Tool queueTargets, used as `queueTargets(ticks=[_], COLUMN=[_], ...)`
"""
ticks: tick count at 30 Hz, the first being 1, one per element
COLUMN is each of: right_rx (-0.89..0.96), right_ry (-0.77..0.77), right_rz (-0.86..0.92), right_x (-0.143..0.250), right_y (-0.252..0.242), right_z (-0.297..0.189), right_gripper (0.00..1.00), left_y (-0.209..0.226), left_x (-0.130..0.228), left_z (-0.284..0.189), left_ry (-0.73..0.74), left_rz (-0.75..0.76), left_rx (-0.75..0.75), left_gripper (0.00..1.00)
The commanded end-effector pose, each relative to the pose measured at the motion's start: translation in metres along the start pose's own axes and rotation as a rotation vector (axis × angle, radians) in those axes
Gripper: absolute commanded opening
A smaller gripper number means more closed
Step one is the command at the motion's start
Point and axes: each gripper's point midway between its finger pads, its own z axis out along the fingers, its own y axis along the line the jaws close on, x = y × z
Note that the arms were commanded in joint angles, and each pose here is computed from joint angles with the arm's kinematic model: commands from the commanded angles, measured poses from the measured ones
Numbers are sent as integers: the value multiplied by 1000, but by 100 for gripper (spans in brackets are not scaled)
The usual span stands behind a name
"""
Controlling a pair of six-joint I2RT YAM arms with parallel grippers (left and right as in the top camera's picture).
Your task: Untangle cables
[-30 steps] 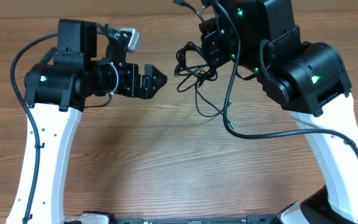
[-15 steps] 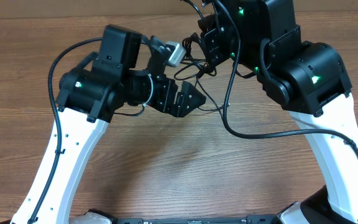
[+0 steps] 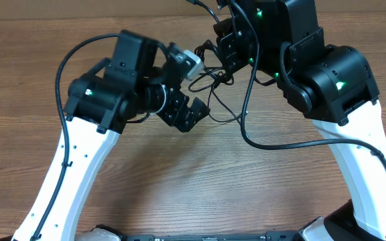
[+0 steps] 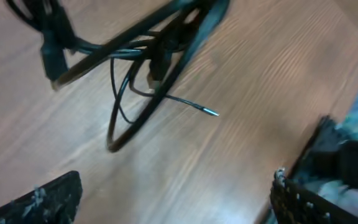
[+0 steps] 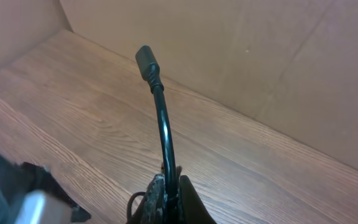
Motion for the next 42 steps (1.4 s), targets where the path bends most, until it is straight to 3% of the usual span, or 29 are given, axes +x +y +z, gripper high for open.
queueTargets(ticks=[1,6,11,13,14,15,20,21,28,31,32,34,36,38,42], right_rx=[-41,-136,-195,-245,-267,-286,-340,-340,-228,-145,-124,-90,-68,-51,-27], right_ry=[-72,-74,-73,-74,-75,-77,-82,-82,-66,-28,-13,27,61,96,212], right_rz=[1,0,-1,-2,-3,-4,11,11,36,62,71,96,116,134,175], right_x=[-17,-17,-17,-17,-18,-18,-20,-20,-16,-6,-2,8,17,25,53], right_y=[6,22,32,40,44,47,56,56,27,2,-5,-20,-31,-40,-53], right_z=[-24,-25,-27,-29,-30,-31,-34,-34,-28,-25,-24,-22,-20,-17,-6], right_gripper=[4,4,4,4,4,4,4,4,4,5,12,47,69,76,77], left_y=[7,31,42,45,46,47,47,48,51,51,51,50,46,39,19], left_x=[-8,-20,-20,-21,-22,-23,-29,-30,-30,-26,-25,-24,-23,-24,-23], left_z=[-1,-5,-8,-9,-10,-10,-11,-11,-12,-12,-12,-13,-12,-12,-12], left_ry=[-9,-30,-22,-24,-27,-31,-57,-64,-68,-51,-48,-52,-58,-66,-84], left_rz=[166,192,190,190,191,192,181,173,131,126,118,84,68,52,7], left_rx=[-92,-248,-315,-334,-342,-346,-351,-353,-373,-370,-369,-366,-344,-307,-198], left_gripper=[94,89,89,84,77,62,6,4,5,20,24,31,33,34,36])
